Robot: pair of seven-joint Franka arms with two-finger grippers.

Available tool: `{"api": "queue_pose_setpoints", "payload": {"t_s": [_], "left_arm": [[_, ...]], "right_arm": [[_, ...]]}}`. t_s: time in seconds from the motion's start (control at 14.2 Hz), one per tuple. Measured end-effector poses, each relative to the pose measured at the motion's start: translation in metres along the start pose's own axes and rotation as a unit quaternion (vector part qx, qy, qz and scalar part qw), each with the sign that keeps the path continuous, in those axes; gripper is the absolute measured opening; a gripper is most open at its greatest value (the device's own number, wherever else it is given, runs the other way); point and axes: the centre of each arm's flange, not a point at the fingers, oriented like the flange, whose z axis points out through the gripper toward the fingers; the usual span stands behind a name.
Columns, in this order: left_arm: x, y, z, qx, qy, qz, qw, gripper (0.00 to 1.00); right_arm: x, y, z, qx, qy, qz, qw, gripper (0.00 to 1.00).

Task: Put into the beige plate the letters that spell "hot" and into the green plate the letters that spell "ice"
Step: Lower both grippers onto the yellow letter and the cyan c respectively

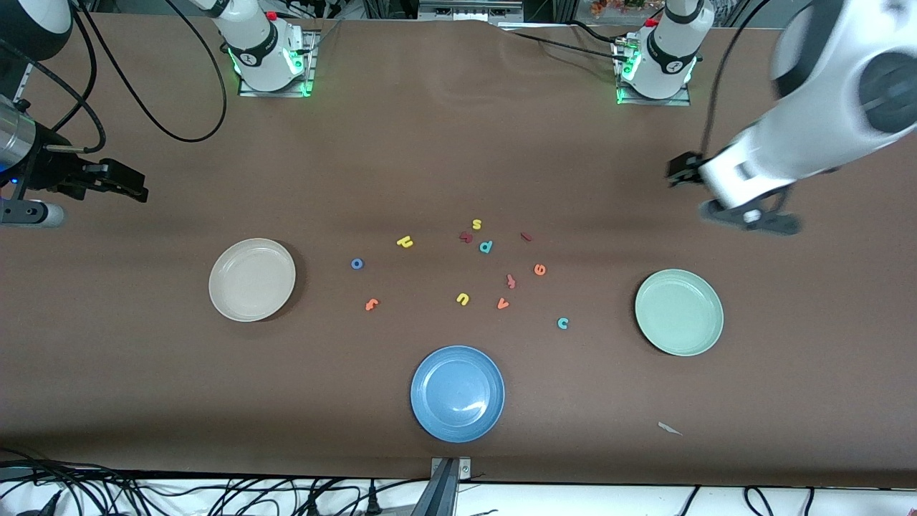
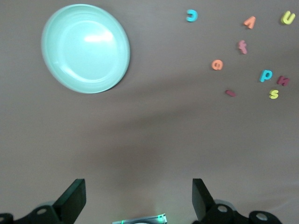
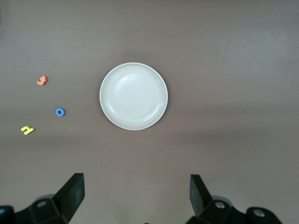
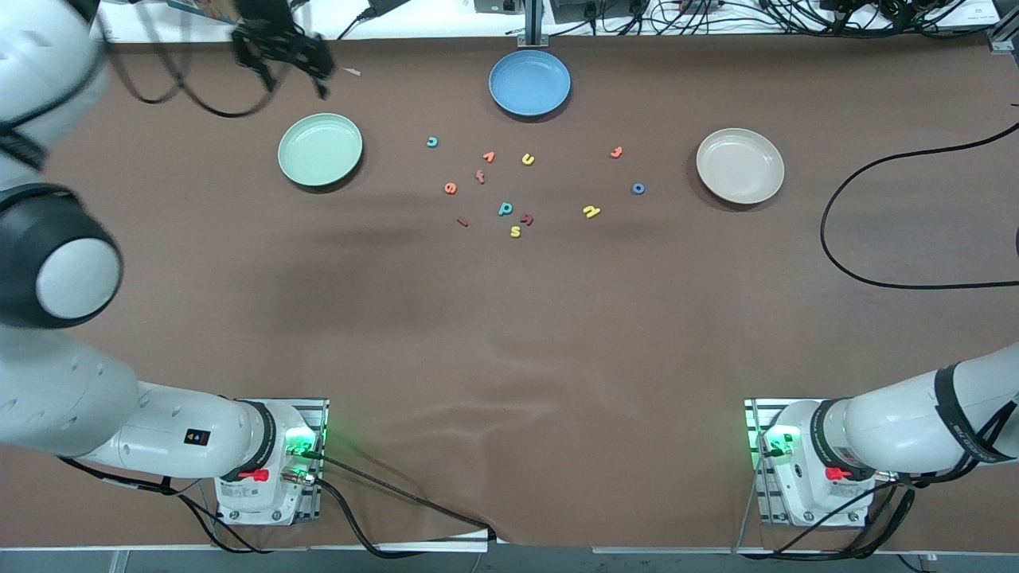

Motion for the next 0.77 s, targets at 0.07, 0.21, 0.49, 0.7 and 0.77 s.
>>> {"api": "queue_pose_setpoints", "payload": {"t_s": [0.07,0.21,0.49,0.7,0.77], "left_arm": [[0.016,0.022,0.015,0.002,-0.001,0.002,1.0,1.0],[0.047,0.06,0.047,0.004,0.008,0.017,1.0,1.0],[0.107,0.112,0.126,-0.011,0.057,0.026,0.998,1.0],[0.141,0.115,0.185,-0.02,0.077,0.022,0.997,1.0],[0.149,0.119,0.203,-0.022,0.085,0.024,0.996,1.0]], "right_arm": [[0.001,-0.001,0.002,0.0,-0.002,-0.001,1.0,1.0],[0.002,-0.005,0.009,0.001,-0.009,-0.004,1.0,1.0],[0.006,-0.023,0.038,0.001,-0.018,-0.001,1.0,1.0],[0.008,-0.056,0.069,0.006,-0.011,0.029,0.999,1.0],[0.007,-0.072,0.08,0.007,-0.008,0.04,0.999,1.0]]}}
